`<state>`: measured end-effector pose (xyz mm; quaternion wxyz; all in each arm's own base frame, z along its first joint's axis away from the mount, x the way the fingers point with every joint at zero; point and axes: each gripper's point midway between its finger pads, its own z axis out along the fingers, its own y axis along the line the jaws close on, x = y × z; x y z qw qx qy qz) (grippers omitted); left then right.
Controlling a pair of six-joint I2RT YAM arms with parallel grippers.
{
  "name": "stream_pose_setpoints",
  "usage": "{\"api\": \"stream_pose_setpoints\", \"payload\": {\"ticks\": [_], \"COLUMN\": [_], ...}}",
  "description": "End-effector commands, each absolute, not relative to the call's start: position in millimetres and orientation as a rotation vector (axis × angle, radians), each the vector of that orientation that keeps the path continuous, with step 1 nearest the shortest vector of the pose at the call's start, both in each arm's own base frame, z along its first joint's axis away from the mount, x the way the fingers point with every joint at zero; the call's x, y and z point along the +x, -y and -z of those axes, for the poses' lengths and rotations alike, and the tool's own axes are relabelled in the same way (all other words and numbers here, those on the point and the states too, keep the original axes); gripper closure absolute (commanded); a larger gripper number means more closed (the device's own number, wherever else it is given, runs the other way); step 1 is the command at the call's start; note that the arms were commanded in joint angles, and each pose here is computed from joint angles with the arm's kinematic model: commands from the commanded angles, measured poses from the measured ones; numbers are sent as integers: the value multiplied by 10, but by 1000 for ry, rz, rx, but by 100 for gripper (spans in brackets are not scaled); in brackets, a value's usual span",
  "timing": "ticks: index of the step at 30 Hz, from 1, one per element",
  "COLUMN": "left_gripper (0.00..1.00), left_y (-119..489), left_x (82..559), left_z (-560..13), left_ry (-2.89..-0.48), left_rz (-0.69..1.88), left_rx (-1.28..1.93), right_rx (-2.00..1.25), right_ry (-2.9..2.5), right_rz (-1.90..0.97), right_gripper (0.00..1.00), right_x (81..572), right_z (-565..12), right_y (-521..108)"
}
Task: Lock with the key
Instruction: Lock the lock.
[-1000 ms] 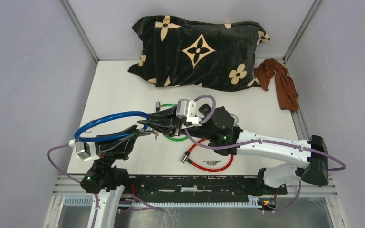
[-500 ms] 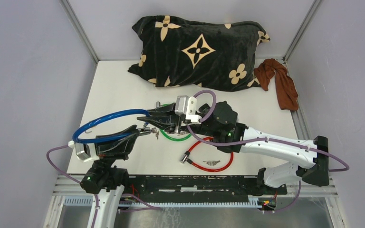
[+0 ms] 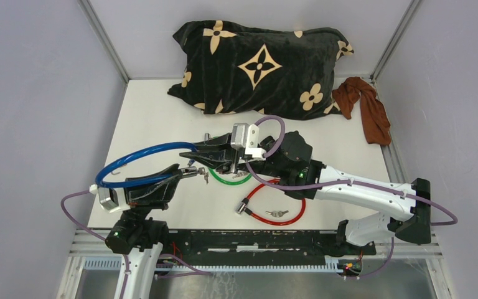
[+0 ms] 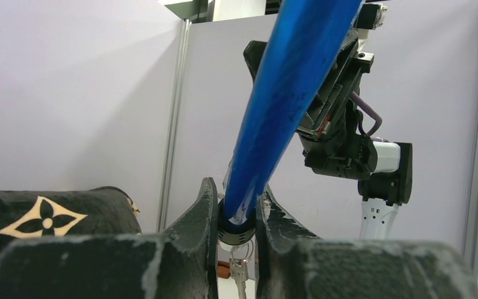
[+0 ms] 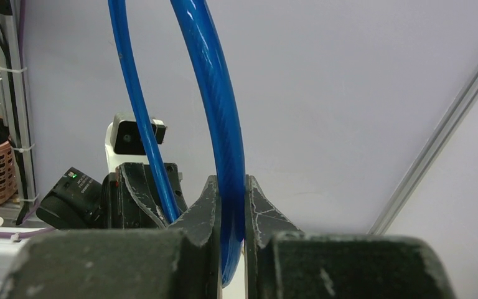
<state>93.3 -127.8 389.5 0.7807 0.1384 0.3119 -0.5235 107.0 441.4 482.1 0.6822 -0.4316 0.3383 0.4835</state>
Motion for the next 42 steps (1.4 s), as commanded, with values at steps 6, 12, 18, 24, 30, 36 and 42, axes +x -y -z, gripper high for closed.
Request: {"api": "stream_pose_setpoints", "payload": {"ticks": [6,12,18,24,30,36,42], "left_gripper": [98,98,98,98,98,98,98], "left_y": [1251,1247,1246,1245,1243,1249,1247], "left_x": [823,813,806,800,788,769,770], "left_z": [-3995,-4006,-4014,-4021,-4028,-4031,-4033], "left_ry": [-609,-604,-601,-599,-593,-588,-587], "left_rz": [1092,1090,1090,1091,1093,1094,1092], "left_rx": [325,326,327,327,328,336,335], "right_rx": [-860,-869,-874,-879,-867,-853,-857], "right_ry": [-621,-632,-677,-696,-694,-705,-727], "right_rz": [-1212,-1236,-1212,-1213,-1216,-1194,-1196], "right_gripper": [100,100,100,100,100,100,100], "right_x": [865,843,906,922,944,1006,1037], "right_z": [-5344,-5267,-5098,-5006,-4940,-4937,-4880], "right_y": [-4184,-4204,-4235,-4268,-4307,-4313,-4335]}}
